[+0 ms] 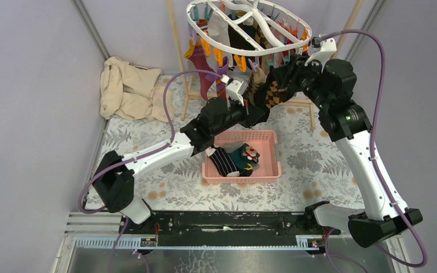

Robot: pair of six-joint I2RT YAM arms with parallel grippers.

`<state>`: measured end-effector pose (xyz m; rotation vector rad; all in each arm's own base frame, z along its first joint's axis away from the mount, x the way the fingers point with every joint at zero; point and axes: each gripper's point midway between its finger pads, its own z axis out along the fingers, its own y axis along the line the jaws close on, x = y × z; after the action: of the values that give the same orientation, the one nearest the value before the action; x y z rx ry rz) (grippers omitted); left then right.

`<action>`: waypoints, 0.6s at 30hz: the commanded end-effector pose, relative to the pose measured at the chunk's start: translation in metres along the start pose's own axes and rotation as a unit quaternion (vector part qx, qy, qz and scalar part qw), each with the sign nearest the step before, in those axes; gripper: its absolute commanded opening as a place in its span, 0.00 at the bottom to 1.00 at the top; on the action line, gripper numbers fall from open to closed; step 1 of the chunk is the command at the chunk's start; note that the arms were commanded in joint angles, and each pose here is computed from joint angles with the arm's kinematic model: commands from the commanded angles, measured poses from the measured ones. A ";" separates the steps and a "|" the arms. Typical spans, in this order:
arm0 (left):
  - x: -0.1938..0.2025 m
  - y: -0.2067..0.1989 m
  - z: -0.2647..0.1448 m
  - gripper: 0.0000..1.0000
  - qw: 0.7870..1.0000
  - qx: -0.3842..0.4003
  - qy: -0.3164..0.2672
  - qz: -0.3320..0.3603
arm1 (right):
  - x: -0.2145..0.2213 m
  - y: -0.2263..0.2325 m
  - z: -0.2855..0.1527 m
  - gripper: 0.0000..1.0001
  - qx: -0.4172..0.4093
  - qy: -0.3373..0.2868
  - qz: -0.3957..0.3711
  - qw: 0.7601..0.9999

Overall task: Remove the socks clipped to the hanger
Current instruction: Remove the sock from the hanger.

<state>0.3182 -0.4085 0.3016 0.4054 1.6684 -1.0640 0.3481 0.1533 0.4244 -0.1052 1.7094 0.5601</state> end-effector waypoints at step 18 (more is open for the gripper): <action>-0.018 -0.006 0.004 0.00 1.000 0.007 -0.018 0.011 | -0.037 -0.008 0.042 0.61 0.039 -0.082 -0.041 0.995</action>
<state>0.3183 -0.4086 0.3033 0.4070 1.6763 -1.0616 0.3936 0.1584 0.4162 -0.0859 1.6788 0.4688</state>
